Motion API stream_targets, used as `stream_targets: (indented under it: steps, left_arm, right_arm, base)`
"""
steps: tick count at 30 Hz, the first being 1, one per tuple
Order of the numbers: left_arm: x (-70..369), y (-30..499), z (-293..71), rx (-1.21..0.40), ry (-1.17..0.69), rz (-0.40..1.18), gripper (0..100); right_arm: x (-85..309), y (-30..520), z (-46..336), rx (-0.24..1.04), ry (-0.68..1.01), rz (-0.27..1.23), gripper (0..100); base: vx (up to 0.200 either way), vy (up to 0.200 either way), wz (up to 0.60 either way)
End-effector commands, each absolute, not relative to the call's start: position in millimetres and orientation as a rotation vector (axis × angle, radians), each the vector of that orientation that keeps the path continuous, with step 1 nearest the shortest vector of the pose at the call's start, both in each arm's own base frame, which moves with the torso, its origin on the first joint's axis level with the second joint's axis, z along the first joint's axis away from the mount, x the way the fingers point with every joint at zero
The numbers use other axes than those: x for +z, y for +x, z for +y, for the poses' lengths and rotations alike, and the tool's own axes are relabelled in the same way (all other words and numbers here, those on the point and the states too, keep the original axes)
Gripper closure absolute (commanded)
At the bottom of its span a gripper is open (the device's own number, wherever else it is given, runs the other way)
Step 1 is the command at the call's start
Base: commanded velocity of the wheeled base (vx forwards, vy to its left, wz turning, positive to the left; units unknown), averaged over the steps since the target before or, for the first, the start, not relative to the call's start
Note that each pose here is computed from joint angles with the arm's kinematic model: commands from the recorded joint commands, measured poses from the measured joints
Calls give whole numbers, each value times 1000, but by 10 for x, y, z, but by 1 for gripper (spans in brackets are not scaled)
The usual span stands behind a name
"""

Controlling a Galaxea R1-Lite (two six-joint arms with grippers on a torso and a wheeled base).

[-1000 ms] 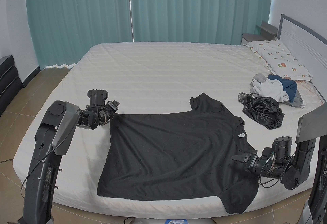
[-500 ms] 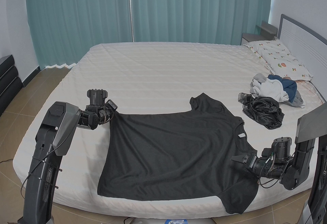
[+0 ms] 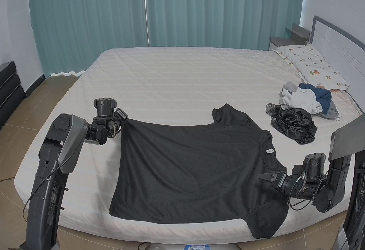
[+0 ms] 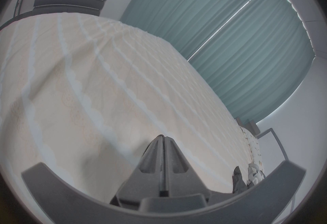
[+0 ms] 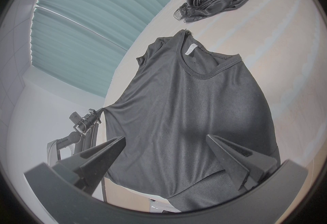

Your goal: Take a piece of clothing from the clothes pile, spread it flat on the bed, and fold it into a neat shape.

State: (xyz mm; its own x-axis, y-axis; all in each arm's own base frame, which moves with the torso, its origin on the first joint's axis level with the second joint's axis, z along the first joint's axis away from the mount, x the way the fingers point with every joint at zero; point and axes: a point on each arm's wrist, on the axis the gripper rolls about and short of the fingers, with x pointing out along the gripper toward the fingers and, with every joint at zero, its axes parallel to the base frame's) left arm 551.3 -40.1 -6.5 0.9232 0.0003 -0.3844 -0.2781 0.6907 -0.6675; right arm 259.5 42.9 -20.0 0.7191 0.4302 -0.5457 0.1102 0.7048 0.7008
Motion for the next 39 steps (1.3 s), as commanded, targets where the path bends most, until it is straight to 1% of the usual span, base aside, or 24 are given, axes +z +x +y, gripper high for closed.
stream_targets:
  steps: [1, 11, 16, 17, 18, 23, 25, 27, 28, 29, 31, 32, 33, 39]
  left_arm:
    - [-76, 5512, -400, 161, -797, 376, 0]
    - [-51, 5506, -330, 181, -811, 373, 0]
    - [27, 5454, -284, 210, -863, 379, 0]
    - [245, 5280, -229, 229, -908, 405, 0]
    - [306, 5201, -211, 229, -910, 418, 0]
    - [443, 4899, -313, 167, -912, 443, 0]
    - [451, 4775, -415, 158, -900, 471, 0]
    - [458, 4764, -414, 160, -900, 472, 0]
    - [450, 4443, -443, 175, -889, 548, 0]
    - [466, 4293, -437, 174, -893, 569, 0]
    - [427, 4076, -451, 165, -890, 609, 0]
    - [422, 4058, -455, 164, -890, 614, 0]
    - [374, 3813, -497, 145, -885, 648, 0]
    - [269, 3272, -557, 121, -869, 692, 0]
  right_arm:
    - [-210, 2594, 431, 198, 785, 768, 0]
    - [-176, 2586, 422, 209, 786, 737, 0]
    - [-138, 2592, 407, 210, 788, 720, 0]
    - [-103, 2592, 390, 210, 789, 706, 0]
    - [-88, 2593, 382, 209, 790, 700, 0]
    - [-83, 2555, 390, 210, 789, 709, 0]
    - [-89, 2531, 399, 209, 786, 719, 0]
    - [-90, 2528, 398, 209, 786, 720, 0]
    - [-75, 2513, 396, 217, 786, 707, 0]
    - [-75, 2502, 395, 219, 784, 702, 0]
    - [-75, 2495, 394, 220, 784, 697, 0]
    - [-75, 2495, 394, 221, 784, 698, 0]
    - [-76, 2471, 398, 220, 783, 703, 0]
    - [-74, 2424, 438, 234, 777, 721, 0]
  base:
    - [0, 0, 0]
    - [0, 0, 0]
    - [0, 0, 0]
    - [0, 0, 0]
    - [0, 0, 0]
    - [0, 0, 0]
    - [0, 0, 0]
    - [0, 0, 0]
    - [-200, 0, 0]
    - [-200, 0, 0]
    - [-200, 0, 0]
    - [-200, 0, 0]
    - [-200, 0, 0]
    - [-200, 0, 0]
